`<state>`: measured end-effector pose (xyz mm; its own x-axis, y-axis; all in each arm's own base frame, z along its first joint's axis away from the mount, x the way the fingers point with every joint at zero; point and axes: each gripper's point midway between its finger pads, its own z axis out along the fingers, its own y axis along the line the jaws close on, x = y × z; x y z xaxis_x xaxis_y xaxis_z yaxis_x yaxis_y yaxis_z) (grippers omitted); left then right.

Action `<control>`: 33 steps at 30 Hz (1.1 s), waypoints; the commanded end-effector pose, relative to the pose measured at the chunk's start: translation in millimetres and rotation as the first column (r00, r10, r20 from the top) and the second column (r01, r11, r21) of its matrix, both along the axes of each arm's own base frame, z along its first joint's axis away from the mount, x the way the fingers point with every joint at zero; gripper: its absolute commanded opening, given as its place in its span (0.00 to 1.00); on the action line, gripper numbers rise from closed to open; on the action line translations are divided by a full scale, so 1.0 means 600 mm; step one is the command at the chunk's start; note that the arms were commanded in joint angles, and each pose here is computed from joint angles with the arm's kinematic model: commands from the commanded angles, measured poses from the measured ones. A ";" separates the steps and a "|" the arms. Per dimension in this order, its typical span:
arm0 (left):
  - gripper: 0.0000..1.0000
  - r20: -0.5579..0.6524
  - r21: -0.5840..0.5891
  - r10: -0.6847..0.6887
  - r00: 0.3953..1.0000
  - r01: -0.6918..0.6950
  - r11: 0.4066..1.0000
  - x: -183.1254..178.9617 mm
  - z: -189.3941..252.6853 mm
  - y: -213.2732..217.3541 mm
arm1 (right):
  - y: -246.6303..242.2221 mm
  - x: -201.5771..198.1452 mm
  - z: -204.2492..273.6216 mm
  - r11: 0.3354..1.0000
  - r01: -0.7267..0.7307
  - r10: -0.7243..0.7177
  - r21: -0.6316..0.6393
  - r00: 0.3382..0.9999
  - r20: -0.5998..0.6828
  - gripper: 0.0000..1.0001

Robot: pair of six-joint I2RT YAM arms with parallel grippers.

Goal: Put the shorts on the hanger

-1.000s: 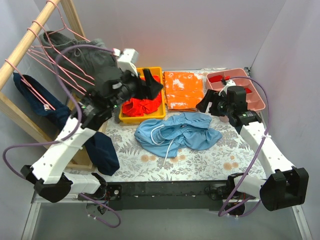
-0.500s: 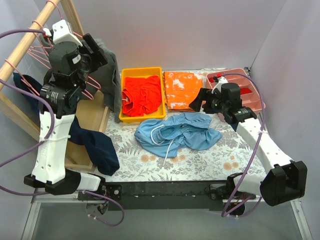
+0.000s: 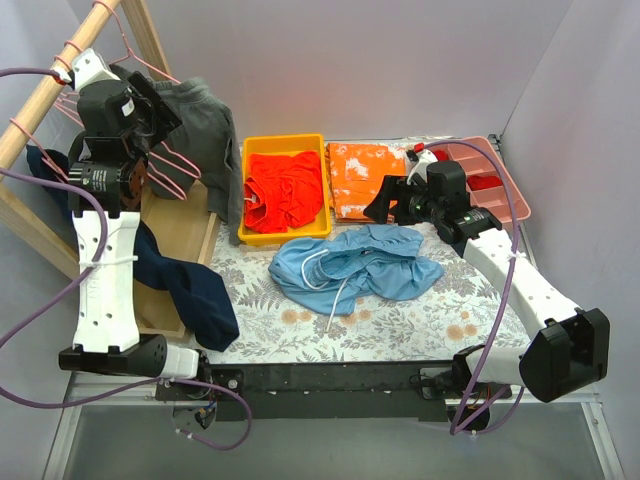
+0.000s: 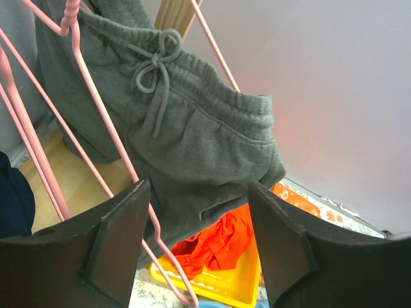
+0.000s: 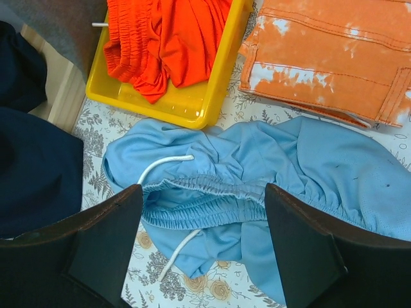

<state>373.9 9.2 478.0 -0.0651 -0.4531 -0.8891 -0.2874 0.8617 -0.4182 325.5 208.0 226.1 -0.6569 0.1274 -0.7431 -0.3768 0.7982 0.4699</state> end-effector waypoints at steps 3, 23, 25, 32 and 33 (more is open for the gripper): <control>0.56 0.001 -0.018 0.051 0.999 -0.051 0.999 0.019 -0.012 0.017 | 0.007 0.004 0.037 1.000 -0.025 0.024 0.012 0.998 0.063 0.84; 0.60 0.009 -0.010 0.049 0.999 -0.049 0.999 -0.013 -0.009 0.018 | 0.012 0.003 0.037 0.999 -0.044 0.043 0.018 0.997 0.071 0.84; 0.60 0.006 -0.006 0.069 0.998 -0.069 0.998 -0.017 -0.008 0.024 | 0.012 0.002 0.034 0.999 -0.046 0.045 0.017 0.997 0.067 0.84; 0.61 -0.011 0.000 0.115 0.993 -0.115 0.993 -0.024 -0.021 0.037 | 0.012 0.000 0.026 0.999 -0.050 0.048 0.019 0.997 0.056 0.84; 0.61 -0.015 0.000 0.118 0.993 -0.118 0.993 -0.025 -0.024 0.038 | 0.013 -0.001 0.026 0.998 -0.053 0.052 0.019 0.997 0.057 0.84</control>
